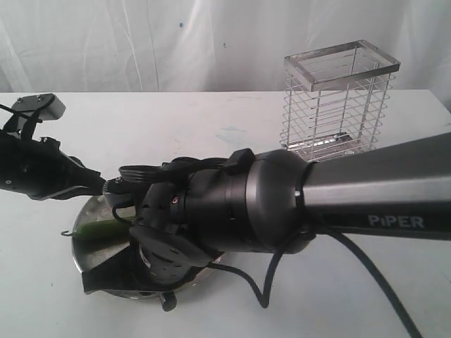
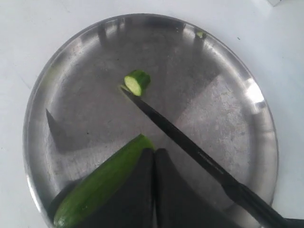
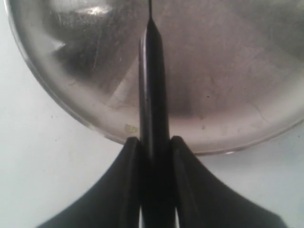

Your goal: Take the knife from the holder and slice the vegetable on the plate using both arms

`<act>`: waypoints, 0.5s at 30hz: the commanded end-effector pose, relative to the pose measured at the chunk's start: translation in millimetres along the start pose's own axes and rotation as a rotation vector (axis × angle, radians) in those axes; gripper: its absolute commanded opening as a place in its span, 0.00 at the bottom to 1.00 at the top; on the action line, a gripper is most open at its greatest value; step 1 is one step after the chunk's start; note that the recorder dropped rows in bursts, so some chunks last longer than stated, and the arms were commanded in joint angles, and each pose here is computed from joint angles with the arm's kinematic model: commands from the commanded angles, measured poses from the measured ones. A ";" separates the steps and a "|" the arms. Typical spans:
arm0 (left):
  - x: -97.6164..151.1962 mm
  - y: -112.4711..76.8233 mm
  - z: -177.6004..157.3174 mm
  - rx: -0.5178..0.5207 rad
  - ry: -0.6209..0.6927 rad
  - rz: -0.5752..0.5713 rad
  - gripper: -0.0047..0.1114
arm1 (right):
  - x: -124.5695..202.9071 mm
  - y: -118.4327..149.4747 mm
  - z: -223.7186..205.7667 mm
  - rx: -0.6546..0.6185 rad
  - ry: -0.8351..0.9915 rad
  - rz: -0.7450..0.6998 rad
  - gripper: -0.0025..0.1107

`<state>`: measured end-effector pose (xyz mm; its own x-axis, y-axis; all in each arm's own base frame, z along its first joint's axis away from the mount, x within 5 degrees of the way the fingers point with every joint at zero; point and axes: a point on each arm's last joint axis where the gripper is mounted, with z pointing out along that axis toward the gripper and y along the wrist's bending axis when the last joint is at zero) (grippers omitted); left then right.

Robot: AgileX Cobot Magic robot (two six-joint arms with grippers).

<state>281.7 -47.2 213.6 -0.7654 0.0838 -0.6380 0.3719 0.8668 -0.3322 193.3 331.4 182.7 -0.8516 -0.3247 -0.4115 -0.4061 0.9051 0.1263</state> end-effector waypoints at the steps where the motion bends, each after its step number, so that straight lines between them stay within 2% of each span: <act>1: -0.1 -3.7 -1.8 0.020 -0.018 -0.035 0.04 | 5.3 8.6 -2.9 -0.022 -0.003 0.022 0.02; 9: -0.3 -6.5 -1.9 0.051 -0.019 -0.055 0.04 | 27.8 17.7 18.4 -0.001 0.029 0.078 0.02; 15: -1.0 -7.1 -2.0 0.058 -0.026 -0.066 0.04 | 25.8 20.0 21.4 -0.025 0.001 0.081 0.02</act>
<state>281.9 -49.5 215.4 -0.7717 0.0404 -0.6347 0.3553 0.8551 -0.3775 170.0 346.7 155.1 -0.8872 -0.2556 -0.3842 -0.3415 0.9236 0.1743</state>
